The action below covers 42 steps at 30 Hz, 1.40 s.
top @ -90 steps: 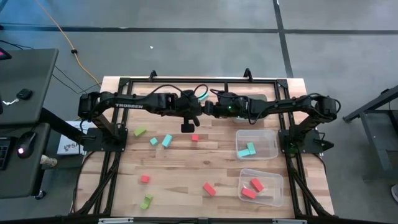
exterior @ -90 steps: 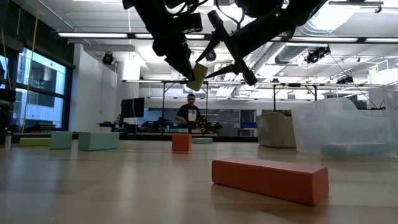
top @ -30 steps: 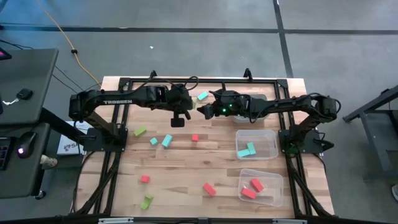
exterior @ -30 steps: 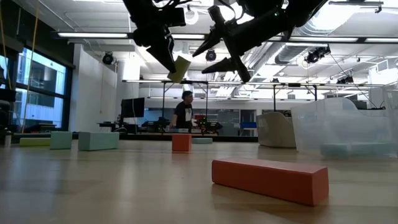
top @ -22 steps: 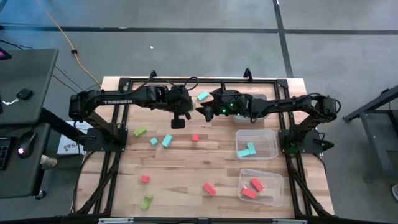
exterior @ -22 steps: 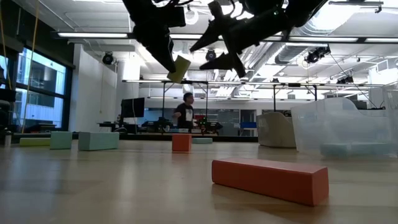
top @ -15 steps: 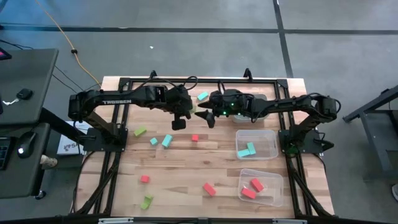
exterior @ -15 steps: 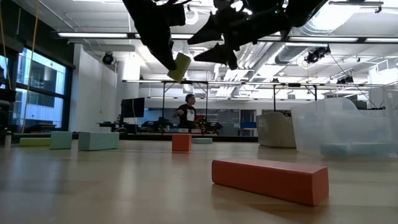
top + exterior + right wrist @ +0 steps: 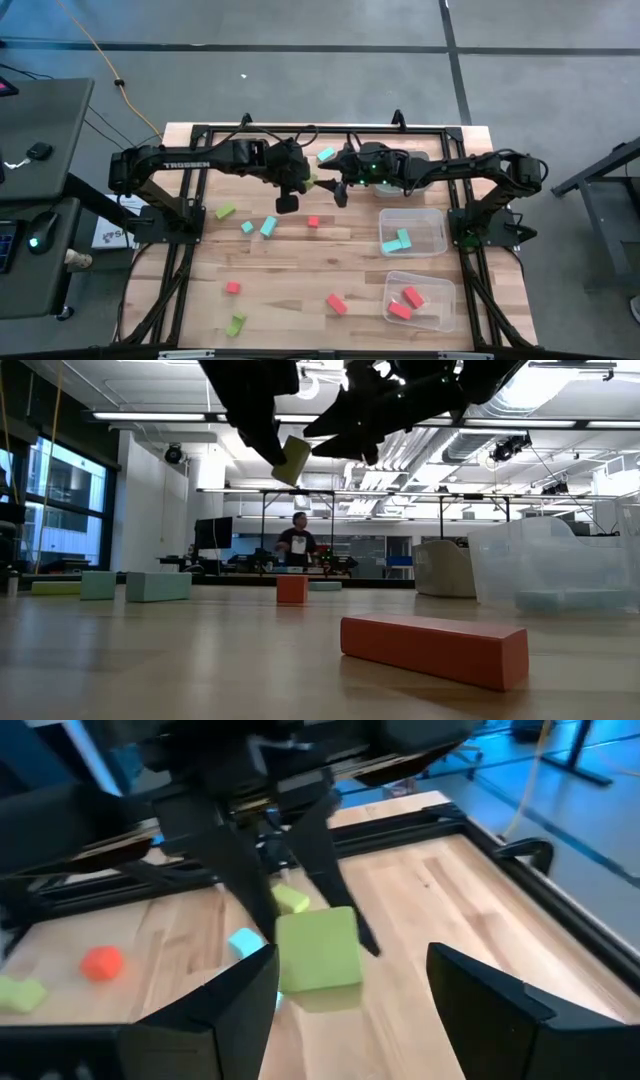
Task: Sort & place blocks by color
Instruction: Put the light green block into the gray bin
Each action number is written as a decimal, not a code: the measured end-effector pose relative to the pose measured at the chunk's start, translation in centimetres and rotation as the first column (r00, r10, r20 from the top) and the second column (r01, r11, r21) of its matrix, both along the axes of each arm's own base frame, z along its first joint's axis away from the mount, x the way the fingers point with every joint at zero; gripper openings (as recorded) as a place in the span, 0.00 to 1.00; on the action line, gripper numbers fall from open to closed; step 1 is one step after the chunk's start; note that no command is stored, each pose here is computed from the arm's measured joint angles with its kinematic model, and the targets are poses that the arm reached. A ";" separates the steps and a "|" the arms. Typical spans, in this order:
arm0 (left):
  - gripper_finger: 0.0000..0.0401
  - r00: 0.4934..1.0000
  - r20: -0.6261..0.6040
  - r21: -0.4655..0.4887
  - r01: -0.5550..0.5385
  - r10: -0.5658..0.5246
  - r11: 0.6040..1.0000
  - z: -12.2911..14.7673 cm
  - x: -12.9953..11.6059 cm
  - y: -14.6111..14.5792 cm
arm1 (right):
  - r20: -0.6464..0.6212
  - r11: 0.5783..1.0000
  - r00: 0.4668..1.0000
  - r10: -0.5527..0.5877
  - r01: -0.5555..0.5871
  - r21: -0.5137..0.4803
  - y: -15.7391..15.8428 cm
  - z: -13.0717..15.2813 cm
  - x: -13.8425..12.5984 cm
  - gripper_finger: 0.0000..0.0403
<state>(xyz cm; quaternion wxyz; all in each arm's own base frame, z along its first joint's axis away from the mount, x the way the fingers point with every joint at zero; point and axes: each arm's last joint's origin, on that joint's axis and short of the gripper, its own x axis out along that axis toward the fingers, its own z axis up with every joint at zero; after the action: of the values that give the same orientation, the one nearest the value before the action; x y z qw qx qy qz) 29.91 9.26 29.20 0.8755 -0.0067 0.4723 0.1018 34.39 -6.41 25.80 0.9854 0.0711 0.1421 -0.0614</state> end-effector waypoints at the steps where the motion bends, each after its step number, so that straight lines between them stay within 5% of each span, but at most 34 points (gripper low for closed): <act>1: 0.00 1.000 0.006 0.002 0.002 -0.002 1.000 0.0 0.1 0.0 | 0.001 1.000 1.000 0.014 -0.014 0.004 0.0 0.0 0.0 0.61; 17: 0.00 0.997 0.073 0.031 0.018 -0.021 0.999 0.4 0.6 0.1 | 0.000 1.000 1.000 0.000 0.000 0.001 0.1 0.0 0.0 0.60; 26: 0.00 0.993 0.117 0.046 0.017 -0.022 0.999 0.7 1.0 0.2 | 0.000 1.000 1.000 -0.002 0.002 0.002 0.0 0.0 0.0 0.48; 33: 0.00 0.993 0.114 0.042 0.012 -0.017 0.999 0.7 0.9 0.3 | 0.009 0.999 1.000 -0.012 0.012 0.035 0.0 0.0 0.0 0.28; 42: 0.00 0.993 0.116 0.045 0.009 -0.014 0.999 0.7 0.9 0.4 | 0.023 0.997 0.999 -0.025 0.024 0.072 0.0 0.1 0.0 0.28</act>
<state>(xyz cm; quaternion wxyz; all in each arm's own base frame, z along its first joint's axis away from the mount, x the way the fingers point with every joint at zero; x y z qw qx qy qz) 30.81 9.61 29.94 0.9019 0.0096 0.4184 0.1068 34.42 -6.39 25.90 0.9830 0.1090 0.1315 -0.0674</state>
